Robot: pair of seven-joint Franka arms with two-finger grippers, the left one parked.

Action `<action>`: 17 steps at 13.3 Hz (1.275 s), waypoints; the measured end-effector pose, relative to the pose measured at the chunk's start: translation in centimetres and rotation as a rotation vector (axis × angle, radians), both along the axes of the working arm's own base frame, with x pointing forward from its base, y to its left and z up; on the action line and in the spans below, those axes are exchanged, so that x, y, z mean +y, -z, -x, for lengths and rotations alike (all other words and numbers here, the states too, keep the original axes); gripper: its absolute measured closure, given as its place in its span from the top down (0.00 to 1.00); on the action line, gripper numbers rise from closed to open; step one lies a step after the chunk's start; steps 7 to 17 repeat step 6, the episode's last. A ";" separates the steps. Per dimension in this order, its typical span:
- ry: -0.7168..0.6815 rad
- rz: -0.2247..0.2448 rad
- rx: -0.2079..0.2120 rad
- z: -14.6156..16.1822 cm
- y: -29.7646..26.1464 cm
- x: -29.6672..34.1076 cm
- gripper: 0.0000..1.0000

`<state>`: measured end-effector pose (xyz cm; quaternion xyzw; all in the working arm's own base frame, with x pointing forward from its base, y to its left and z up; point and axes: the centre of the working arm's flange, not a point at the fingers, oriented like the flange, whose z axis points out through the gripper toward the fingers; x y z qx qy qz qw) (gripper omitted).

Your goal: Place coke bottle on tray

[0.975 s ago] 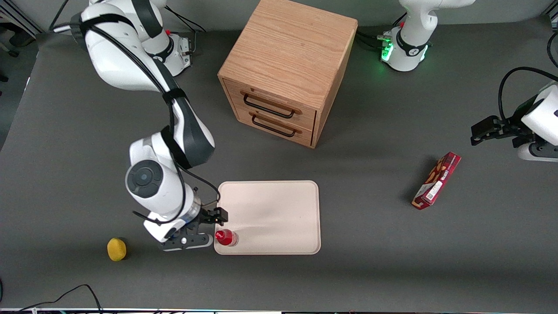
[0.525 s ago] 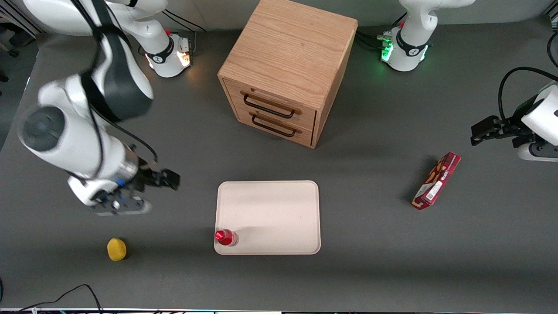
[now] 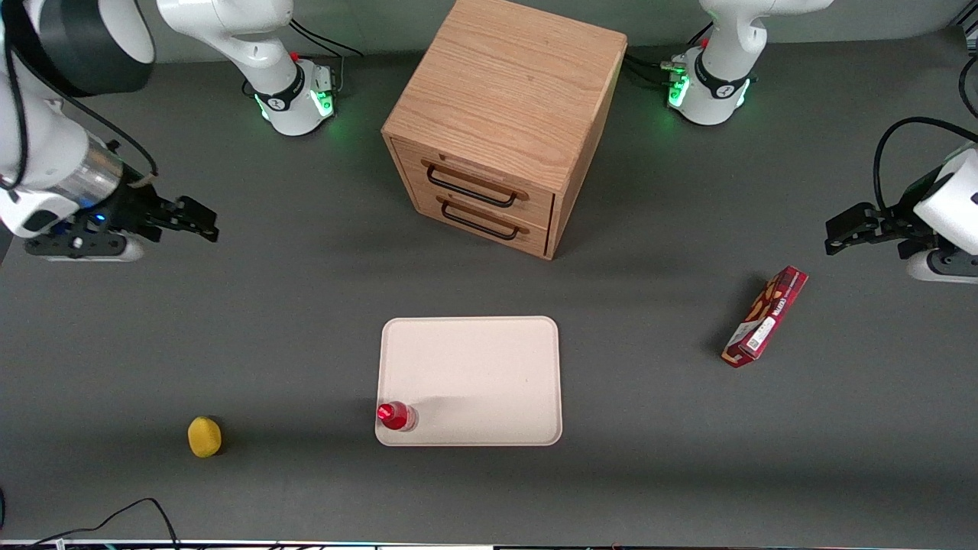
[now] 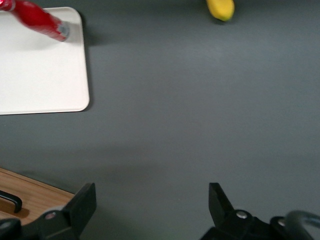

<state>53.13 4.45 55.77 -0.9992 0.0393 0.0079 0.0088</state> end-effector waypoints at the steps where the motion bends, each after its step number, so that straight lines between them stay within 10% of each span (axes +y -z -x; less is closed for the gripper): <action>1: 0.014 0.000 -0.004 0.2 -0.5 -0.9 1.00; 17: 0.032 -0.002 0.012 0.3 -3.4 -2.5 1.00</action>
